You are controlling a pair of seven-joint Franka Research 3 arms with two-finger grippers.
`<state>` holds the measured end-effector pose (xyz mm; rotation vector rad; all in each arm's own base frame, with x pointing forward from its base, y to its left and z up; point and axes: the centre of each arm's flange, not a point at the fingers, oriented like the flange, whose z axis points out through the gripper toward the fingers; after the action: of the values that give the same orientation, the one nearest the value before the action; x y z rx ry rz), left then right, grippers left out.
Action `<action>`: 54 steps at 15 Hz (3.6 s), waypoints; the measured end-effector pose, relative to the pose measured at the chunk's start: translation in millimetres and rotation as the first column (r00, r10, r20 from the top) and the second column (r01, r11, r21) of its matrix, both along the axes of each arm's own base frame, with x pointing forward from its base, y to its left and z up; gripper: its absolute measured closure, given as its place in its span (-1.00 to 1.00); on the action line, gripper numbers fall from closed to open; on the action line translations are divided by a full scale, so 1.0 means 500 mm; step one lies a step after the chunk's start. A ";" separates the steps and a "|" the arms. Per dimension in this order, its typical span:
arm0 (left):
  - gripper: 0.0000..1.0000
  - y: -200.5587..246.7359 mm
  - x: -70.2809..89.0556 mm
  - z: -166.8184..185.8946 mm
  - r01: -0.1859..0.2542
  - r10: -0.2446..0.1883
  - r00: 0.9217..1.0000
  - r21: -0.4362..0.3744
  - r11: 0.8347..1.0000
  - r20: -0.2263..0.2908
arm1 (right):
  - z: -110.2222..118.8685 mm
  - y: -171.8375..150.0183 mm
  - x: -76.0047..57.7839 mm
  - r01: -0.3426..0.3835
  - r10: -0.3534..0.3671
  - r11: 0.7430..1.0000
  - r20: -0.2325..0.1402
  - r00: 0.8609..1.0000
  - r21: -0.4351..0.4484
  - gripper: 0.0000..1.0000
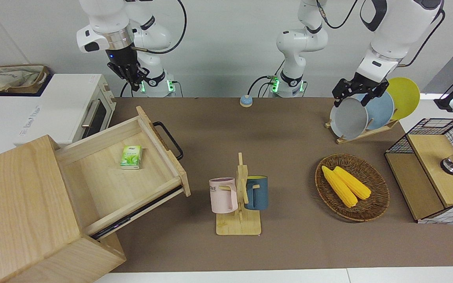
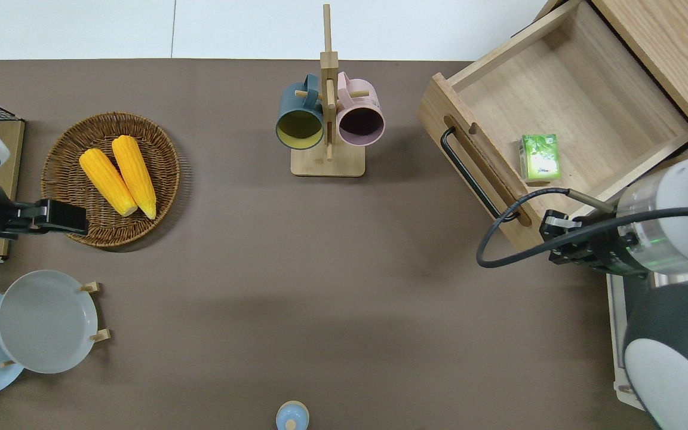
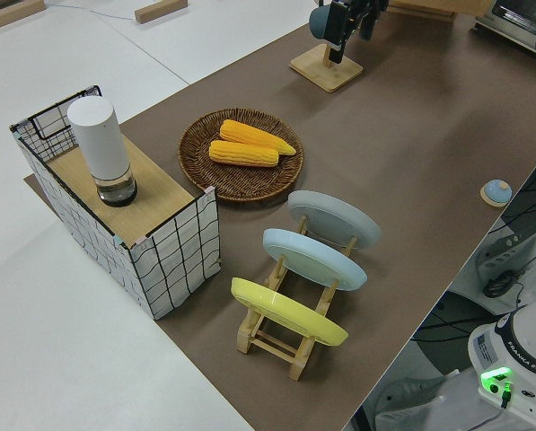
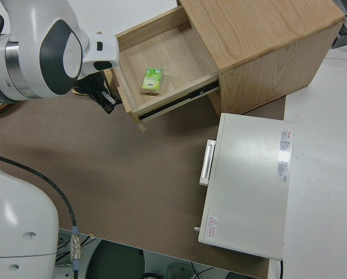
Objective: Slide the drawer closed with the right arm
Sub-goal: 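Place the right gripper against the drawer front beside its black handle, then push the drawer front away from the robot with the right gripper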
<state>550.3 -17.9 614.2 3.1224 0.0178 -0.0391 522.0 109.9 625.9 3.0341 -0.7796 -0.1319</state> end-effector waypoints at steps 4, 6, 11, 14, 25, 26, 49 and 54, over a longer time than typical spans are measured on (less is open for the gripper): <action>-0.98 0.000 0.000 0.000 0.000 0.000 1.000 0.000 1.000 0.000 | -0.039 0.055 0.024 0.045 -0.045 0.999 0.004 0.999 -0.001 0.98; -1.00 0.000 0.000 0.000 0.000 0.000 1.000 0.000 1.000 0.000 | -0.060 0.083 0.035 0.059 -0.059 0.998 0.005 0.998 0.000 0.98; -1.00 0.000 0.000 0.000 0.000 0.000 1.000 0.000 1.000 0.000 | -0.112 0.139 0.060 0.110 -0.110 0.994 0.006 0.994 0.005 0.98; -1.00 0.000 0.000 0.000 0.000 0.000 1.000 0.000 1.000 0.000 | -0.137 0.147 0.080 0.148 -0.148 0.989 0.012 0.989 0.012 0.98; -0.99 0.000 0.000 0.000 0.000 0.000 1.000 0.000 1.000 0.000 | -0.219 0.155 0.134 0.272 -0.272 0.962 0.013 0.962 0.027 0.98; -0.99 0.000 0.000 0.000 0.000 0.000 1.000 0.000 1.000 0.000 | -0.219 0.154 0.137 0.277 -0.277 0.961 0.018 0.961 0.030 0.98; -0.98 0.000 0.000 0.000 0.000 0.000 1.000 0.000 1.000 0.000 | -0.215 0.264 0.136 0.307 -0.309 0.950 0.024 0.951 0.058 0.98; -1.00 0.000 0.000 0.000 0.000 0.000 1.000 0.000 1.000 0.000 | -0.214 0.211 0.157 0.323 -0.324 0.946 0.059 0.944 0.021 0.98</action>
<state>550.3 -17.9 614.2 3.1224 0.0178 -0.0391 600.6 215.3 518.8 2.9049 -1.2829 -0.0424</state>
